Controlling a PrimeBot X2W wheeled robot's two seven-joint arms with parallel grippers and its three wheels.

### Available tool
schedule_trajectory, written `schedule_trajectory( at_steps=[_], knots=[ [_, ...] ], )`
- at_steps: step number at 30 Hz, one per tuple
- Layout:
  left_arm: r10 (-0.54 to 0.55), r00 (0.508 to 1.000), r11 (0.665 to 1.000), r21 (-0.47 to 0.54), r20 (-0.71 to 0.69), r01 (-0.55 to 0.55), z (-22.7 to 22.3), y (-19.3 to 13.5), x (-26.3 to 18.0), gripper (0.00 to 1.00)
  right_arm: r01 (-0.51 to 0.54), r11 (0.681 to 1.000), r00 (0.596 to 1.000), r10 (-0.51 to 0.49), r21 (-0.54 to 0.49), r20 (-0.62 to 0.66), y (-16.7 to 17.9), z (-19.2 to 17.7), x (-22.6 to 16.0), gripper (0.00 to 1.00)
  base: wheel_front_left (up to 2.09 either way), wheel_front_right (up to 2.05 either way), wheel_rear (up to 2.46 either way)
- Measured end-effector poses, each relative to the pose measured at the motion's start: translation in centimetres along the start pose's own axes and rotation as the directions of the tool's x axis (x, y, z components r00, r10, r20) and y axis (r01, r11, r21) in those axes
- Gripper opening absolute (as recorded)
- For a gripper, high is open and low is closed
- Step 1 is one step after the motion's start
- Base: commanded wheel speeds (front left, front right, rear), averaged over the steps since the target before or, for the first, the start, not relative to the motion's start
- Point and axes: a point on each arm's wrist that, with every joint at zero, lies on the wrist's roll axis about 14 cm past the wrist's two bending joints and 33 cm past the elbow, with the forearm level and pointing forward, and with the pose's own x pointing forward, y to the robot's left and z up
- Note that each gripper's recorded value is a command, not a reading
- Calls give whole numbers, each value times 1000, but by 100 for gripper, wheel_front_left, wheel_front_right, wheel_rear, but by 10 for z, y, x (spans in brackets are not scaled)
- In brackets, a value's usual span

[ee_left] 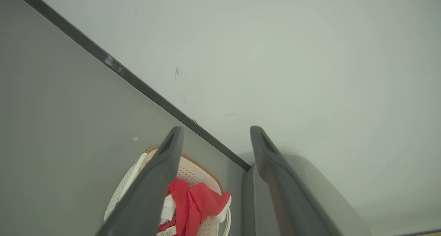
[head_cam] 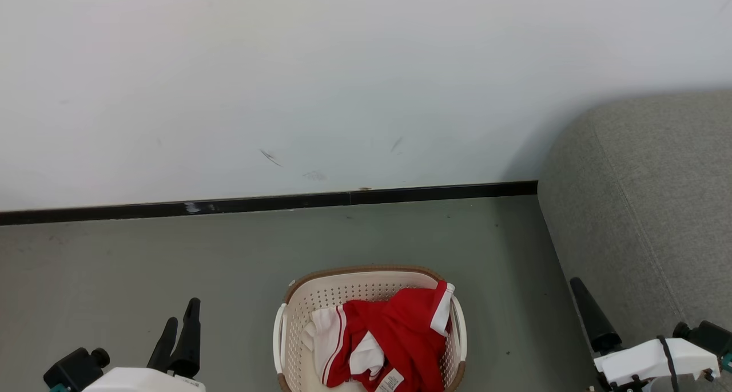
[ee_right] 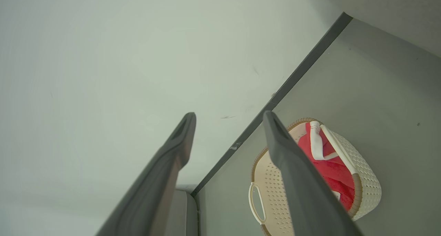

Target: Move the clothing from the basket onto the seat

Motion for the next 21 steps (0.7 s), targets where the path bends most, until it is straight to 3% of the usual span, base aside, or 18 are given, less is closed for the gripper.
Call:
schedule_trajectory(
  at_steps=[10,21],
  knots=[
    [-1,1000,982,191,4,1,-5,-7,-1,100,-32,981,999,30,-189,-10,8,-5,0,100,0,0,0],
    [-10,999,938,346,42,-5,-3,-14,-5,100,-70,925,998,67,-373,-20,17,-11,-2,100,0,0,0]
  ],
)
